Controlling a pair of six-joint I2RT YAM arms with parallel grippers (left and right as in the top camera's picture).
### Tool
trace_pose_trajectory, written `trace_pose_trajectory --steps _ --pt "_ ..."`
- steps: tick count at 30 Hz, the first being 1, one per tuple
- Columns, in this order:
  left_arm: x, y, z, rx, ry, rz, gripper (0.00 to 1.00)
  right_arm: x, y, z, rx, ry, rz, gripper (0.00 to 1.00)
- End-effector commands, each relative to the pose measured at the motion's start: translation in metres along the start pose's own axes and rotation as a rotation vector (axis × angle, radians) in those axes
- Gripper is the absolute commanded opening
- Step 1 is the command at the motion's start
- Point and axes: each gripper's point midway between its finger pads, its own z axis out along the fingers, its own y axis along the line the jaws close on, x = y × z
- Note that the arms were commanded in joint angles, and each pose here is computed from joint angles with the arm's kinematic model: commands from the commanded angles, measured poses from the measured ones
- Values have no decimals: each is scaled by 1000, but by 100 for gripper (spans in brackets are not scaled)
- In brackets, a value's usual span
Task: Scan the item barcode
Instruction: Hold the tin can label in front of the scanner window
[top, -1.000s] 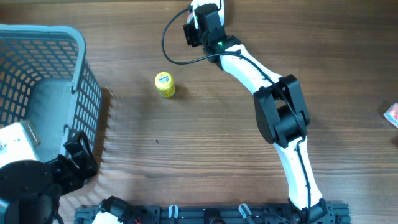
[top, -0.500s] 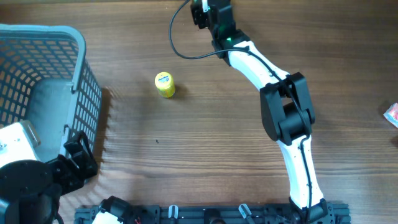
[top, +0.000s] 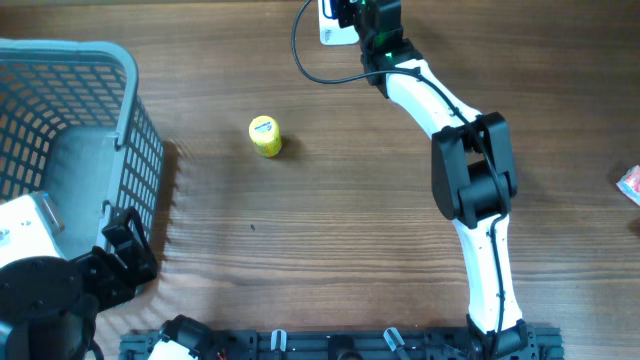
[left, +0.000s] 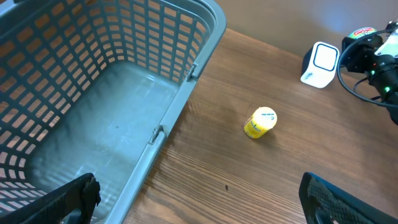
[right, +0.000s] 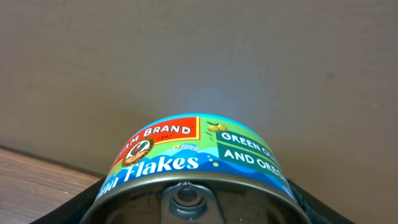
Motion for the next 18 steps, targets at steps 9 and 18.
trace_pose_trajectory --steps 9,18 --pt "-1 -1 -1 14 -8 -16 100 31 30 12 -128 -19 -8 66" --pt "-2 -1 -1 11 -10 -16 100 25 29 12 -126 -44 11 65"
